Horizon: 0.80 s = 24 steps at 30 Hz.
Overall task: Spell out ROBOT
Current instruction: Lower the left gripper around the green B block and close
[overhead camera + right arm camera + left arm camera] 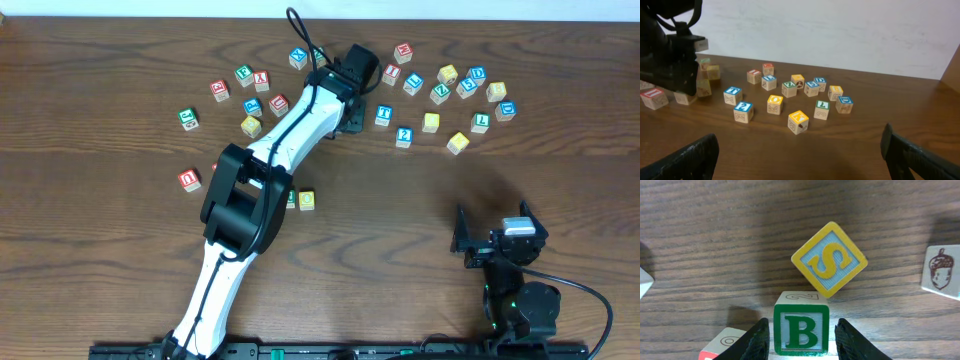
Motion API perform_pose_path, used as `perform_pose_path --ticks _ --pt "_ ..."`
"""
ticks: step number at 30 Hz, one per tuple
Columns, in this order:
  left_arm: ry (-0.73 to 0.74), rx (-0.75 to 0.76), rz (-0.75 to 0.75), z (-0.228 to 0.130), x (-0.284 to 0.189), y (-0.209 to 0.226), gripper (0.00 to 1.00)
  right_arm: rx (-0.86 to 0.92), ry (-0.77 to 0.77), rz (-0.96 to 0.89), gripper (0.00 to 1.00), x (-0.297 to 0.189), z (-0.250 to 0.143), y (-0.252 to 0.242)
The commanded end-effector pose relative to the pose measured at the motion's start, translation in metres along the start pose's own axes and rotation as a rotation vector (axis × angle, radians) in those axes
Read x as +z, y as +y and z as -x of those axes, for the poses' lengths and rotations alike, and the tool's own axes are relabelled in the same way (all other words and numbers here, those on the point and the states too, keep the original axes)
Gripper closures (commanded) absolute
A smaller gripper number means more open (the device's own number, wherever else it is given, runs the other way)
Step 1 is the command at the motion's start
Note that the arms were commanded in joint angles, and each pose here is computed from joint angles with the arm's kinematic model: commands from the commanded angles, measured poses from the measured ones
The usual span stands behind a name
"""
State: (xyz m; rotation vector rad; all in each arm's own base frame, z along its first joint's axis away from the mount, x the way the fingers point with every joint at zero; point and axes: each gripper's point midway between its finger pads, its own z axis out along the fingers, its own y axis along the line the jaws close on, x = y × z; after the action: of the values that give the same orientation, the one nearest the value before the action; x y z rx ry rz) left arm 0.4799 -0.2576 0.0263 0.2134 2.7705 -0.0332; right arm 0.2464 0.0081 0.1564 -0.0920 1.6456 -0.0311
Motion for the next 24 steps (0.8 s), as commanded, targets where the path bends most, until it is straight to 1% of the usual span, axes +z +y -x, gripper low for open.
perform_pose_path --ticks 1,11,14,15,24 --pt "0.01 0.006 0.021 -0.005 0.0057 0.0034 0.58 0.013 0.005 -0.001 0.01 0.0001 -0.0016 -0.0006" --pt "0.005 0.005 0.019 -0.0039 0.0057 0.003 0.58 0.013 0.006 -0.001 0.01 0.0001 -0.0017 -0.0006" --pt "0.005 0.005 0.019 -0.0039 0.0057 0.003 0.72 0.013 0.006 -0.001 0.01 0.0001 -0.0017 -0.0006" --pt "0.005 0.005 0.019 -0.0039 0.0057 0.003 0.73 0.013 0.005 -0.001 0.01 0.0001 -0.0016 -0.0007" --pt "0.006 0.005 0.02 -0.004 0.0057 0.0031 0.72 0.013 0.005 -0.001 0.01 0.0001 -0.0016 -0.0006"
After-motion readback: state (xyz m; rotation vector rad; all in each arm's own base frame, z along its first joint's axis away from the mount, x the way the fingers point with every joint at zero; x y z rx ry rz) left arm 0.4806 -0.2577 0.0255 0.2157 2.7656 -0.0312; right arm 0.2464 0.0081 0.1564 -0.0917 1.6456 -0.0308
